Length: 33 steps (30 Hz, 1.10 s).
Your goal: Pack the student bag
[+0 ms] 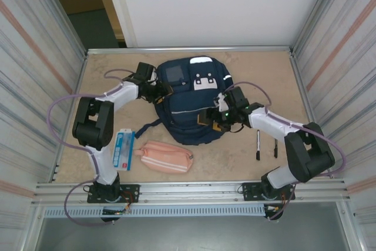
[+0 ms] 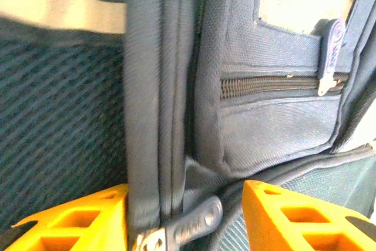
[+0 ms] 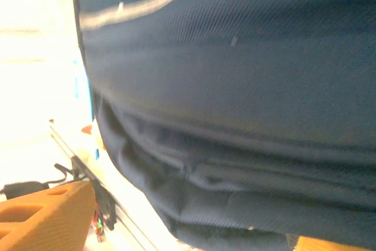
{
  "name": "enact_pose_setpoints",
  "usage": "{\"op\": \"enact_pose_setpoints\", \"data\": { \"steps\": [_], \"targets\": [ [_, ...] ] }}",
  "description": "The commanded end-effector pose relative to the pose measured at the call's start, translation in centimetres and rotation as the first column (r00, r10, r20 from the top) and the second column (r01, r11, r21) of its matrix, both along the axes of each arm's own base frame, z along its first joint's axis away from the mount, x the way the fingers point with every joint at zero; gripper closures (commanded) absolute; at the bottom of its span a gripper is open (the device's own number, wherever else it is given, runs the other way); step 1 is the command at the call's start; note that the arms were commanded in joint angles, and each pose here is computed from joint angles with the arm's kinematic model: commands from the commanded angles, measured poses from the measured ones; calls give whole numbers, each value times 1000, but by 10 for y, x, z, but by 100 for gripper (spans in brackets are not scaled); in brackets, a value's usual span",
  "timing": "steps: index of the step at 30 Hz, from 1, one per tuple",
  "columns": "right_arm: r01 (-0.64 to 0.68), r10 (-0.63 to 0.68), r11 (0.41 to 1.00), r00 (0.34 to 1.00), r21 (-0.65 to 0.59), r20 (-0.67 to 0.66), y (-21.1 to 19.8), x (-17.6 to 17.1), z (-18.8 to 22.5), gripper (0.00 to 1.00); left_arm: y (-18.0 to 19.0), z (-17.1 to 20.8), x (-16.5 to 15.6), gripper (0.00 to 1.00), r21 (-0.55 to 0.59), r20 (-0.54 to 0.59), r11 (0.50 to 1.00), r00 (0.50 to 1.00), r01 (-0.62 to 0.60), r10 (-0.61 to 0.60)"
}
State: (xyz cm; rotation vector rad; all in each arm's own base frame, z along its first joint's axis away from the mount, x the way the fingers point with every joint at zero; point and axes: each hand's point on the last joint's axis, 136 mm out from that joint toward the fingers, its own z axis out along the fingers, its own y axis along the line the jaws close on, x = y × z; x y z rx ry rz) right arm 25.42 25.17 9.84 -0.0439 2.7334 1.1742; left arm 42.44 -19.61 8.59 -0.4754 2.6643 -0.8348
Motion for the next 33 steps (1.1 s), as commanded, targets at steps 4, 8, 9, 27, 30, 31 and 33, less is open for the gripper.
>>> {"op": "enact_pose_setpoints", "data": {
  "steps": [4, 8, 9, 27, 30, 31, 33],
  "targets": [
    [103, -86, 984, 989, -146, 120, -35, -15, 12, 12, 6, 64, -51, 49, 57, 84, 998, 996, 38, -43],
    [198, -162, 955, 972, -219, 172, -65, -19, 21, 10, 7, 69, -100, 48, 124, 89, 988, 990, 96, -108],
    [232, -187, 945, 961, -230, 204, -73, -16, 24, 10, 5, 71, -112, 48, 144, 90, 982, 986, 124, -137],
    [303, -287, 936, 952, -180, 111, -90, 69, 6, 38, -70, 47, -169, 49, 291, 165, 840, 841, 457, -515],
    [299, -285, 939, 953, -169, 102, -85, 78, 5, 39, -78, 48, -173, 51, 328, 177, 780, 777, 533, -605],
    [293, -281, 942, 955, -166, 94, -83, 81, 4, 40, -78, 49, -172, 51, 344, 177, 765, 763, 544, -622],
    [270, -261, 953, 962, -139, 82, -75, 87, 4, 50, -78, 51, -166, 51, 382, 194, 747, 743, 545, -641]
  ]
}}
